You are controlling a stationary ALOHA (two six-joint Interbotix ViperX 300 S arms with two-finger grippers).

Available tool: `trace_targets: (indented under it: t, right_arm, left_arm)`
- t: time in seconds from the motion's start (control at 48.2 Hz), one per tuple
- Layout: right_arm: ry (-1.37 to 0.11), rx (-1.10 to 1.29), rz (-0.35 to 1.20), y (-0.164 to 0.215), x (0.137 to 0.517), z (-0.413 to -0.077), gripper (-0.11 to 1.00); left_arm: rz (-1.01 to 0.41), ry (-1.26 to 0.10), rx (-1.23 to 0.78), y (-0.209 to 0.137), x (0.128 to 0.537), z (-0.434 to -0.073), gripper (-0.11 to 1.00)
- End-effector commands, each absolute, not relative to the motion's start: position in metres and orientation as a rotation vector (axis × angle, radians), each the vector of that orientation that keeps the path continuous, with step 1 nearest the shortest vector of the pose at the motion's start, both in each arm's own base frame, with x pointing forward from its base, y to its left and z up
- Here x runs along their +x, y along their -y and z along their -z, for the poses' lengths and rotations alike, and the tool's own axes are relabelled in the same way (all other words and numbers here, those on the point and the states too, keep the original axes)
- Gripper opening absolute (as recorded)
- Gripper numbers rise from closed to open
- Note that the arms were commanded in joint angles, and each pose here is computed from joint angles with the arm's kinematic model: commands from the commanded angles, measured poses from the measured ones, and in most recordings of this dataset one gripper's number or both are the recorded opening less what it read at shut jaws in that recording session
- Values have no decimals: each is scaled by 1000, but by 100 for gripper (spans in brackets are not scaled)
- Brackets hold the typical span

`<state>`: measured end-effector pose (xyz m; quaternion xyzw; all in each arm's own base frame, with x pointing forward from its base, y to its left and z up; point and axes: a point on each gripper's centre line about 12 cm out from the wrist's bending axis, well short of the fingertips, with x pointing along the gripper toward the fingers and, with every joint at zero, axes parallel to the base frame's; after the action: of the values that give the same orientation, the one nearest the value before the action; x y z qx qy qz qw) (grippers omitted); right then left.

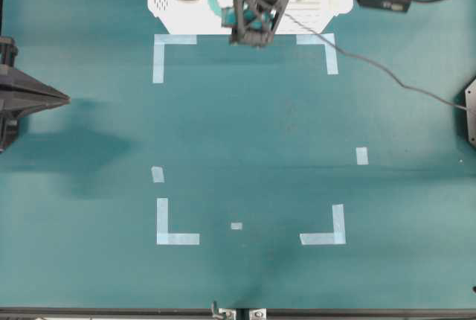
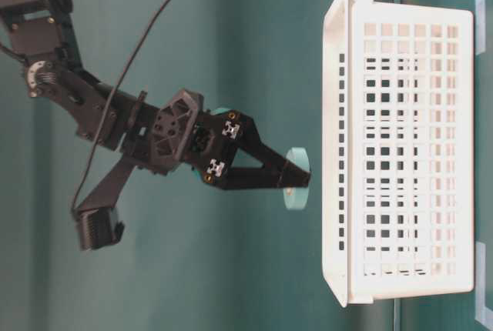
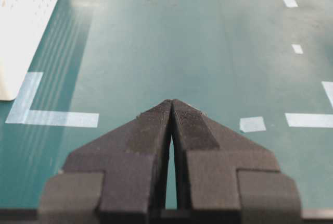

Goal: Put the tape into the white basket.
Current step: 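Lift the tape roll and carry it into the white basket, then open the right gripper to release the tape inside the basket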

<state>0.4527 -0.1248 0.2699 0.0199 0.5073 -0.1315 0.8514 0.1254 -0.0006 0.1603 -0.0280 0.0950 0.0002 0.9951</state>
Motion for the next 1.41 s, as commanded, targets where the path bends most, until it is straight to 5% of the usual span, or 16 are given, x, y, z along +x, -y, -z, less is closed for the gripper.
trace_targets:
  t: [0.0, 0.332, 1.182, 1.306, 1.389]
  right_arm:
    - [-1000, 45, 307, 136, 445, -300, 68]
    - [-995, 77, 374, 170, 435, -299, 68]
    - [-1047, 100, 369, 170, 431, -285, 69]
    - [-1049, 100, 367, 169, 431, -284, 93]
    - [-1047, 100, 367, 169, 432, -284, 97]
  left_arm:
    - [1, -181, -53, 1, 127, -165, -11]
    - [2, -180, -53, 1, 127, -166, -11]
    - [1, -181, -53, 1, 127, -165, -11]
    - [2, -181, -51, 1, 127, -165, -11]
    - [1, -180, -53, 1, 127, -165, -11]
